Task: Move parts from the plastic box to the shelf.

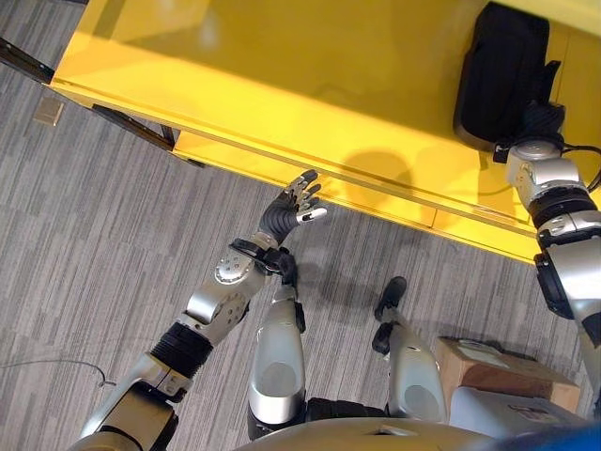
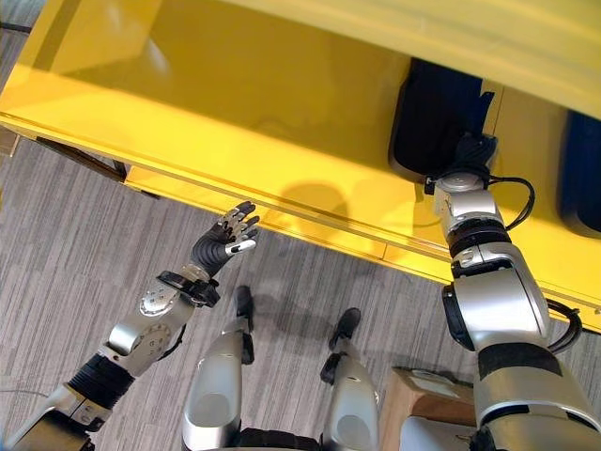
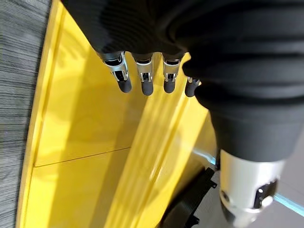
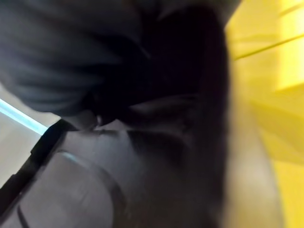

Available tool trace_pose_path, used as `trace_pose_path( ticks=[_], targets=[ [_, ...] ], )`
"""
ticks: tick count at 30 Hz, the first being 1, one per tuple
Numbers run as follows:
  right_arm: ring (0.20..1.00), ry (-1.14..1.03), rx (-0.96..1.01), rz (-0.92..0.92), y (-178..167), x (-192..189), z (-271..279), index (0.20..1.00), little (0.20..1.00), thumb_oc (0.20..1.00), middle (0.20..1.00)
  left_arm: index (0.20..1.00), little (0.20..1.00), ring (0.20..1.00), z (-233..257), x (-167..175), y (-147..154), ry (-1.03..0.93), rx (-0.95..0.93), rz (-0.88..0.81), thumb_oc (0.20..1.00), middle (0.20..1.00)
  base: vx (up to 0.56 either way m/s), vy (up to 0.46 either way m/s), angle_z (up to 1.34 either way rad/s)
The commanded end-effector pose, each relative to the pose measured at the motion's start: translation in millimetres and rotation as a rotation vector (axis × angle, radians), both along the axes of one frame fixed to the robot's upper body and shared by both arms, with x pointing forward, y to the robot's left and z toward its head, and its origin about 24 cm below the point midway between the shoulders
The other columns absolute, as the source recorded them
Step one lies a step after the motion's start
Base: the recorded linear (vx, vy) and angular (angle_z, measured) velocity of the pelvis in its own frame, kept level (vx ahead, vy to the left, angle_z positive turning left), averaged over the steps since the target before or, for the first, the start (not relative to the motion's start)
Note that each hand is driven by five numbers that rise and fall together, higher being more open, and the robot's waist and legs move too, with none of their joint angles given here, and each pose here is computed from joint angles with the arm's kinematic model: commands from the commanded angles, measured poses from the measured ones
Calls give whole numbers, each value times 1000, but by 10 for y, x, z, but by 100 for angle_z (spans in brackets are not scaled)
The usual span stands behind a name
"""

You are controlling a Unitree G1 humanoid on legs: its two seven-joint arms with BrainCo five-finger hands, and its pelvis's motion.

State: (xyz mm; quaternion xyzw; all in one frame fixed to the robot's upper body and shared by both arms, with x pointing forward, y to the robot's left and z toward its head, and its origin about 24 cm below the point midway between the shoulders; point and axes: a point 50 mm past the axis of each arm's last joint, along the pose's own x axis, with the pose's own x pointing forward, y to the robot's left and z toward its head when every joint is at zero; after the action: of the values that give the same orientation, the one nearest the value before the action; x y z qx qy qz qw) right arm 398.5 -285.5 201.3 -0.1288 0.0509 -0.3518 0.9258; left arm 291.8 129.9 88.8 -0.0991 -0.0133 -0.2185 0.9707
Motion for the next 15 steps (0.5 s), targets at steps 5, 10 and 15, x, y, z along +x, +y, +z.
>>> trace_pose_path(
  ticks=[5, 10, 15],
  targets=[
    [1000, 95, -144, -69, -132, -59, -41, 1000, 1000, 1000, 1000, 1000, 1000, 1000, 222, -116, -217, -101, -99, -111, 1000, 1000, 0, 0, 0],
    [1000, 75, -181, -98, -139, -67, 24, 1000, 1000, 1000, 1000, 1000, 1000, 1000, 178, -135, -242, -83, -103, -136, 1000, 1000, 0, 0, 0],
    [1000, 35, -95, -129, -139, -75, 29, 1000, 1000, 1000, 1000, 1000, 1000, 1000, 142, -168, -295, -92, -34, -205, 1000, 1000, 0, 0, 0]
  ],
)
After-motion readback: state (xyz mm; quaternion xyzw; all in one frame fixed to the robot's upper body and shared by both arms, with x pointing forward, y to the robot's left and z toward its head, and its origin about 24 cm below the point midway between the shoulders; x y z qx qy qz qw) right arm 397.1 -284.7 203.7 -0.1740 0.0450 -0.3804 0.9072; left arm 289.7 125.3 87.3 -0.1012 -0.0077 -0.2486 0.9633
